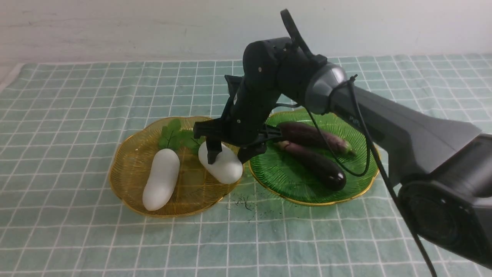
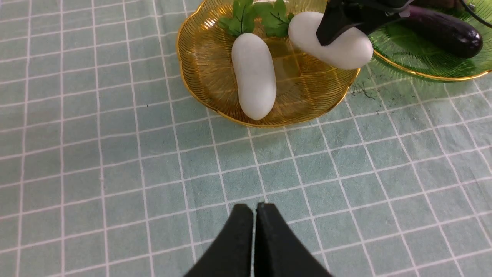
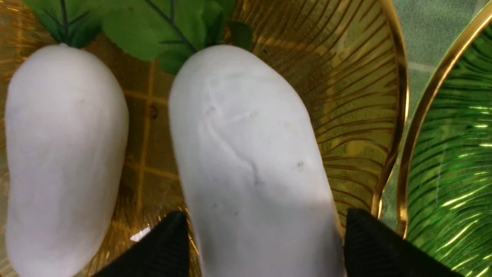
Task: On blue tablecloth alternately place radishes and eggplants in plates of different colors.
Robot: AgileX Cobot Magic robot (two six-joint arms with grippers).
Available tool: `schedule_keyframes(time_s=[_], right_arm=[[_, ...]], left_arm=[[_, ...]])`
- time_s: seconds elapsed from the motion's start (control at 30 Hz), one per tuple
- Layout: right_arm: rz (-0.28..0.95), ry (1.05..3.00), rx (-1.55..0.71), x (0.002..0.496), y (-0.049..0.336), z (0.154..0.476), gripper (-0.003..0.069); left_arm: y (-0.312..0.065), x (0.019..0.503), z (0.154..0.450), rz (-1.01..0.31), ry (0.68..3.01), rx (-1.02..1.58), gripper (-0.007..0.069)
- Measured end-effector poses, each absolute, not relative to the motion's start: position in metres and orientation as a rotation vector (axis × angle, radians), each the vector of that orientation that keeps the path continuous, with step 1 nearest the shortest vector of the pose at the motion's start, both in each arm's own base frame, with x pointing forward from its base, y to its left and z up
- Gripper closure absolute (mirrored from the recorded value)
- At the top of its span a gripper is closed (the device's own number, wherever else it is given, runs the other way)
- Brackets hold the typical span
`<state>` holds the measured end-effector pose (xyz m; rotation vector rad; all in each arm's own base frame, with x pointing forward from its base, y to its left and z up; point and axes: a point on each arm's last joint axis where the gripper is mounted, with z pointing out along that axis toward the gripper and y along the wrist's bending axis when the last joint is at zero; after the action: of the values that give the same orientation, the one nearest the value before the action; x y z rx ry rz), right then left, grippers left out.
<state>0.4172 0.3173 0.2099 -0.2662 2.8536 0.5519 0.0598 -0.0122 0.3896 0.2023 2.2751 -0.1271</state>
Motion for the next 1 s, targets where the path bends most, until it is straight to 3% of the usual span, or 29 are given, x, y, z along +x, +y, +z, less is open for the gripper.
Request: schedule_keyframes(time_s=[0.13,0.2,0.37,0.57,0.67,0.77,0.87,1.0], right_arm=[[0.553,2.821,-0.271,0.418,0.317,0.221,0.0060],[0.574,2.746,-0.313,0.419,0.316,0.244,0.0030],[0.656,2.557,-0.444,0.400,0.307,0.320,0.0072],[0.650,2.413,-0.493,0.355,0.274,0.401,0.0262],[0.536,2.323,-0.518,0.311,0.240,0.447,0.0460],[0.403,2.285,-0.510,0.275,0.207,0.466,0.0610],[0.318,2.247,-0.439,0.238,0.169,0.480,0.0655],[0.232,2.227,-0.349,0.200,0.128,0.476,0.0671]], left_arm=[[-0.012,0.059,0.388,-0.124,2.293,0.203,0.0633],[-0.012,0.059,0.388,-0.125,2.294,0.204,0.0633],[-0.012,0.058,0.387,-0.121,2.317,0.205,0.0633],[-0.011,0.056,0.386,-0.120,2.325,0.205,0.0633],[-0.011,0.054,0.382,-0.123,2.333,0.206,0.0633],[-0.011,0.052,0.377,-0.134,2.345,0.209,0.0633],[-0.012,0.052,0.371,-0.146,2.361,0.212,0.0633],[-0.015,0.055,0.367,-0.173,2.346,0.214,0.0633]])
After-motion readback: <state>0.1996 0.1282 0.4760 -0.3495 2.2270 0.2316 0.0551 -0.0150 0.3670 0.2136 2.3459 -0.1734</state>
